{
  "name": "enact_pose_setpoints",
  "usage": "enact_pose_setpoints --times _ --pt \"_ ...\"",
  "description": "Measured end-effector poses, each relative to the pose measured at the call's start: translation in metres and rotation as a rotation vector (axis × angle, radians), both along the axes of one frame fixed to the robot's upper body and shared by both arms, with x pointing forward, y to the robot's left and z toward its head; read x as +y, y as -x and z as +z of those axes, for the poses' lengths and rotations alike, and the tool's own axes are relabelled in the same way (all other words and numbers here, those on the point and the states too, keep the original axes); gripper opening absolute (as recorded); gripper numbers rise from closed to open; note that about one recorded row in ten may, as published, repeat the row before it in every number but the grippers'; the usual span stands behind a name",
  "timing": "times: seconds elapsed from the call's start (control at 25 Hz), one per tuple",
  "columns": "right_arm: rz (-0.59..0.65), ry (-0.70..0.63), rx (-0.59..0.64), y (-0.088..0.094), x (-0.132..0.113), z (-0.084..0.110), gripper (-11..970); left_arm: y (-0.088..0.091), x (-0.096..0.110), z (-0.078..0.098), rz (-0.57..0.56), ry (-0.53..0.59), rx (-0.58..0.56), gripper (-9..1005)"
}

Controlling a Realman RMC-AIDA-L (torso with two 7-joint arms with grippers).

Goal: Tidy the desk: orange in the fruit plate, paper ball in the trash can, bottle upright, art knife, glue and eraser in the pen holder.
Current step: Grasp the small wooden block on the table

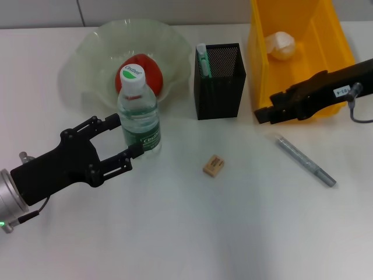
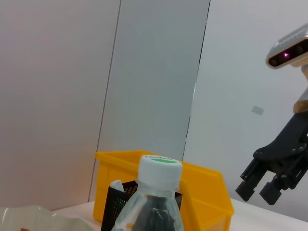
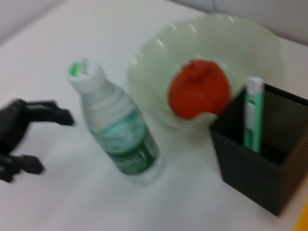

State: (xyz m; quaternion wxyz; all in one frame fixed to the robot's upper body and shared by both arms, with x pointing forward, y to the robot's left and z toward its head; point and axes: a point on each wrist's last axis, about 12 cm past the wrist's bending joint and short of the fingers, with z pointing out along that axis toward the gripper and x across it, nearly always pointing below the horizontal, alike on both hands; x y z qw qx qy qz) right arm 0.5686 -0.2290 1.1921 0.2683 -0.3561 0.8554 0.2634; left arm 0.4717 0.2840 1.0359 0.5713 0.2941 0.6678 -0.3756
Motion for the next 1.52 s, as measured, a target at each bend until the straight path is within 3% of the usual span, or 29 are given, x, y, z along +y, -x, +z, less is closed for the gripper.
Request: enact_pose_setpoints --times 0.24,0.32,0.36,0.52,0.64,0.68,0.96,1.12,1.52 --pt "0.031 -0.210 -0.101 0.010 -0.013 -0.026 565 0.000 0.000 0.000 0.001 -0.001 0.001 796" --pt "0.032 -0.370 -0.138 0.020 -0.024 -0.056 565 0.001 0.001 0.000 0.003 -0.001 0.002 796" --pt "0.032 -0.370 -0.138 0.020 -0.024 -0.056 565 0.001 0.001 0.000 0.003 -0.001 0.002 796" --pt "-0.001 -0.495 -0.198 0.033 -0.037 -0.090 565 0.000 0.001 0.003 -0.009 0.007 -0.005 796" --pt "-0.015 -0.520 -0.224 0.036 -0.040 -0.097 565 0.000 0.001 0.004 -0.014 0.010 -0.008 796" --pt "-0.044 -0.563 -0.277 0.044 -0.045 -0.109 565 -0.001 0.001 0.005 -0.021 0.013 -0.013 796" --pt "-0.053 -0.603 -0.412 0.066 -0.045 -0.134 565 -0.001 -0.001 0.007 -0.041 0.024 -0.023 796" --pt "-0.054 -0.602 -0.420 0.072 -0.042 -0.142 565 0.000 -0.004 0.010 -0.082 0.027 -0.037 796" --pt "-0.149 -0.635 -0.499 0.085 -0.061 -0.142 565 -0.008 -0.012 0.024 -0.178 0.052 0.032 796"
